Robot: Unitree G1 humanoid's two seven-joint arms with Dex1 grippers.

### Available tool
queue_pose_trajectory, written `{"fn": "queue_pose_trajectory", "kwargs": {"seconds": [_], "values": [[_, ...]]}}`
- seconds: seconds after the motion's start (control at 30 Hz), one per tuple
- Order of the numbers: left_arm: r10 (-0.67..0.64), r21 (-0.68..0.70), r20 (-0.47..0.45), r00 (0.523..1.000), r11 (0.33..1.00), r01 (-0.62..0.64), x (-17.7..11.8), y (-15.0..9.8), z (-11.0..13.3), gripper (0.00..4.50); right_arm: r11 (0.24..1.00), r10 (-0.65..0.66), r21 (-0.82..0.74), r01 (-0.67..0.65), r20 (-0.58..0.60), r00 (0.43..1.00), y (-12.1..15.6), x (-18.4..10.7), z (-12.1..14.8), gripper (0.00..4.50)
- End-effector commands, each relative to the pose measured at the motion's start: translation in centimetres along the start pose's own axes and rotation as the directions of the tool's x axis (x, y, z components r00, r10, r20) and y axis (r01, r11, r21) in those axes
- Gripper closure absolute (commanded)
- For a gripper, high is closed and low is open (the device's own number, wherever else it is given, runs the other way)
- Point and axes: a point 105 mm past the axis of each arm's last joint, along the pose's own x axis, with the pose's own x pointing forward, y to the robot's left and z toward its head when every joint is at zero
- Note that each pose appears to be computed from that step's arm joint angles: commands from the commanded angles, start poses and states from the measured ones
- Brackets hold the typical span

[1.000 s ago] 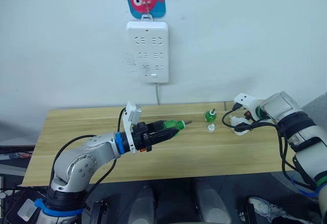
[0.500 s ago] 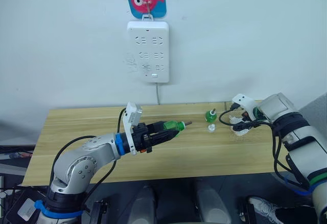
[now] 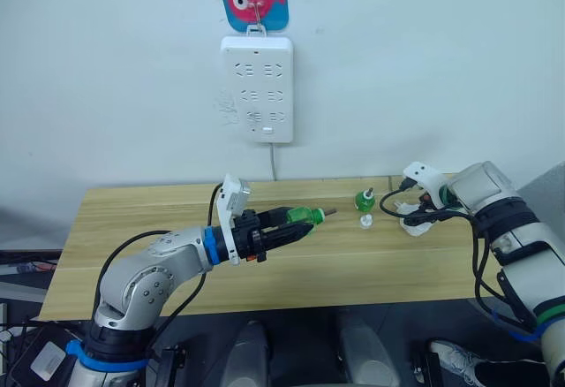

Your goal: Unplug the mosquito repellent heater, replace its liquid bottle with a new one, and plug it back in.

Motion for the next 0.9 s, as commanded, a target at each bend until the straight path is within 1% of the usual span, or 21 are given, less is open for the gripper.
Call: {"fn": "queue_pose_trajectory", "kwargs": {"seconds": [0.03, 0.07, 0.13, 0.17, 0.23, 0.27, 0.33, 0.37, 0.4, 0.43, 0.53, 0.6, 0.7, 0.8, 0.9], "values": [[-0.036, 0.041, 0.025, 0.999, 0.999, 0.035, 0.0, -0.5, 1.0, 2.24, 0.999, -0.044, 0.037, 0.039, 0.149, 0.988, -2.0, -4.3, 1.4, 1.63], [-0.036, 0.041, 0.026, 0.999, 0.999, 0.035, -0.1, -0.4, 1.2, 2.24, 0.995, -0.043, 0.096, 0.025, 0.185, 0.982, -2.2, -5.4, 1.4, 1.63], [-0.044, 0.038, 0.030, 0.999, 0.998, 0.043, -0.4, -0.2, 1.7, 2.24, 0.979, -0.027, 0.199, -0.035, 0.298, 0.954, -2.5, -8.5, 1.4, 1.63], [-0.048, 0.036, 0.031, 0.998, 0.998, 0.047, -0.4, -0.1, 1.9, 2.24, 0.973, -0.020, 0.221, -0.057, 0.332, 0.943, -2.4, -9.4, 1.4, 1.63], [-0.088, 0.034, 0.034, 0.996, 0.996, 0.087, -0.6, -0.4, 2.8, 2.24, 0.974, 0.073, 0.165, -0.154, 0.416, 0.906, -0.5, -11.5, 1.2, 1.63], [-0.115, 0.032, 0.033, 0.993, 0.993, 0.114, -0.7, -0.6, 3.3, 2.24, 0.967, 0.133, 0.132, -0.216, 0.463, 0.877, 0.8, -12.6, 1.3, 1.63], [-0.145, 0.027, 0.030, 0.989, 0.989, 0.144, -0.9, -0.8, 3.9, 2.24, 0.954, 0.201, 0.089, -0.285, 0.514, 0.834, 2.5, -13.8, 1.6, 1.63], [-0.168, 0.029, 0.023, 0.985, 0.985, 0.168, -1.0, -1.0, 4.5, 2.24, 0.930, 0.276, 0.037, -0.365, 0.586, 0.762, 4.2, -15.1, 2.4, 1.63], [-0.192, 0.030, 0.017, 0.981, 0.981, 0.191, -1.1, -1.2, 5.1, 2.24, 0.906, 0.338, -0.019, -0.422, 0.631, 0.698, 5.7, -16.2, 2.9, 1.63], [-0.211, 0.031, 0.013, 0.977, 0.977, 0.211, -1.2, -1.5, 5.6, 2.24, 0.883, 0.392, -0.069, -0.464, 0.654, 0.647, 7.0, -17.1, 3.1, 1.63], [-0.238, 0.029, 0.010, 0.971, 0.971, 0.238, -1.5, -1.7, 6.9, 2.24, 0.824, 0.485, -0.141, -0.549, 0.677, 0.554, 9.6, -18.2, 3.5, 1.63], [-0.253, 0.025, 0.008, 0.968, 0.967, 0.252, -1.7, -2.0, 7.6, 2.24, 0.785, 0.530, -0.179, -0.593, 0.690, 0.493, 10.7, -18.6, 3.9, 1.63], [-0.263, 0.019, 0.009, 0.965, 0.965, 0.263, -1.9, -2.2, 8.3, 2.24, 0.752, 0.561, -0.212, -0.624, 0.704, 0.436, 11.5, -18.7, 4.2, 1.63], [-0.287, 0.013, 0.004, 0.958, 0.958, 0.286, -2.1, -2.7, 8.7, 2.24, 0.723, 0.585, -0.226, -0.652, 0.703, 0.405, 12.2, -18.5, 4.6, 1.63], [-0.317, 0.010, -0.015, 0.948, 0.948, 0.317, -2.0, -3.4, 8.6, 2.24, 0.689, 0.610, -0.248, -0.681, 0.706, 0.360, 13.0, -18.4, 5.2, 1.63]]}}
